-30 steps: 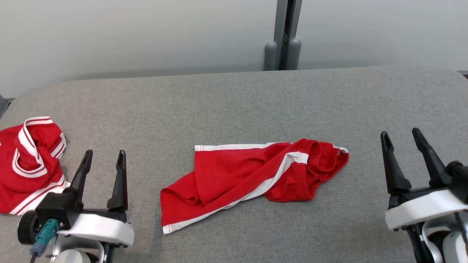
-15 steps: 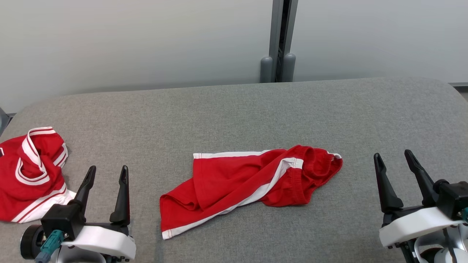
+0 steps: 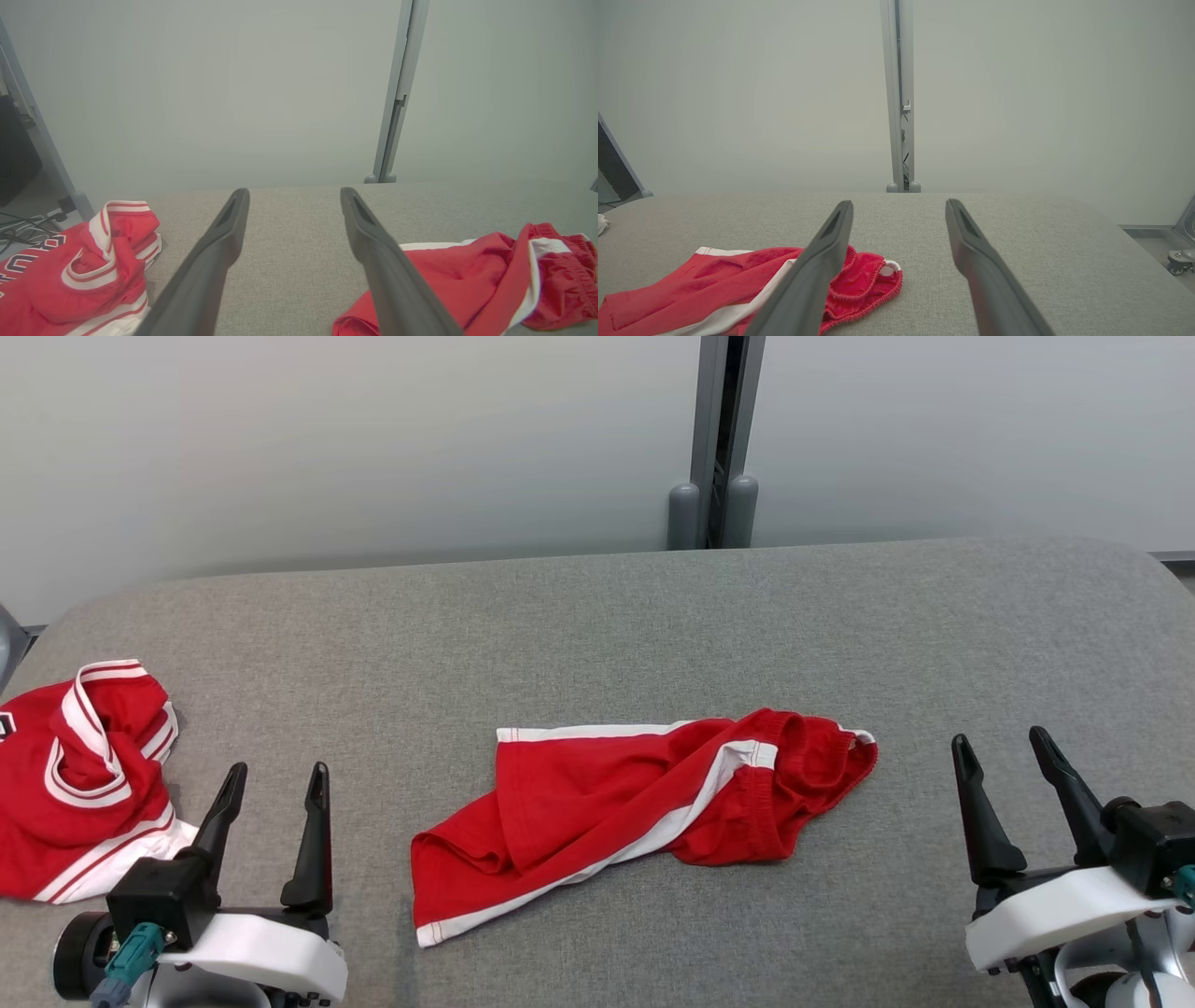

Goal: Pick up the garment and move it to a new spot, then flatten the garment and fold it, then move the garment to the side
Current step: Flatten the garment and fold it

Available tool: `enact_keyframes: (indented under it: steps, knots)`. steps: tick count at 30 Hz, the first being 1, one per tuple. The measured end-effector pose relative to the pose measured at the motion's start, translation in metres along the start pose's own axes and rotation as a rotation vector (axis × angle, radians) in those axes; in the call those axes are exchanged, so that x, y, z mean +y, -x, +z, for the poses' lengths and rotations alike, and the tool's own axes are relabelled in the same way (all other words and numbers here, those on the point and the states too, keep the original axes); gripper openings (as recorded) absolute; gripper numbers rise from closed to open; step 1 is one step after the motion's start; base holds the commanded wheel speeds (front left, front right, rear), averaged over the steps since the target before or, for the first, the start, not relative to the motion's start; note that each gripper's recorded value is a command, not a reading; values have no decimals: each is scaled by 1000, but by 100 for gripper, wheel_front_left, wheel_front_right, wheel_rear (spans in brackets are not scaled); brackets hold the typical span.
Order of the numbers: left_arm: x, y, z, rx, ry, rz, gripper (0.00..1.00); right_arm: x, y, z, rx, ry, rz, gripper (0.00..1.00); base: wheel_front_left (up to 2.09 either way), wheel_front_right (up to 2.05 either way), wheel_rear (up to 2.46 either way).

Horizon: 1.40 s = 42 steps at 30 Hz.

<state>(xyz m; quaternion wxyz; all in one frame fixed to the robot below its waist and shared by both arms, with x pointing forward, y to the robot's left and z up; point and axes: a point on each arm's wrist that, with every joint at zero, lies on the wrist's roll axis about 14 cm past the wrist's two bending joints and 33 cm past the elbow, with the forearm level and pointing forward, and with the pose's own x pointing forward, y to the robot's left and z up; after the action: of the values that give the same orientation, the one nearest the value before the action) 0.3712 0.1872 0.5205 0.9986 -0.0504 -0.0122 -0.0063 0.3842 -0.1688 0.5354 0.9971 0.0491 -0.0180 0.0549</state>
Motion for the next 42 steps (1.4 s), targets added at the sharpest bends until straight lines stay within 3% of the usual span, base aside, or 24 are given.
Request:
enact_keyframes:
  steps: [8,23,30,31,32,33,38,42]
  knots:
    - [-10,-1,-18,87,13,-47,100,2,-3,-5,16,-4,4,100,0,0,0]
    - [-43,29,-129,571,134,-153,100,-3,-14,-29,87,-12,-8,100,0,0,0]
    - [-47,43,-160,715,167,-163,100,-4,-20,-39,111,-16,-7,100,0,0,0]
    - [-48,43,-161,723,175,-171,80,-4,-21,-39,110,-16,-7,100,0,0,0]
    - [-50,43,-161,727,179,-180,17,-3,-22,-39,109,-17,-6,100,0,0,0]
    - [-50,41,-161,725,180,-181,0,-3,-23,-38,107,-16,-5,100,0,0,0]
    - [-51,40,-159,710,182,-186,0,5,-24,-42,127,-28,20,100,0,0,0]
    - [-48,37,-158,701,175,-177,0,32,-29,-58,209,-63,123,100,0,0,0]
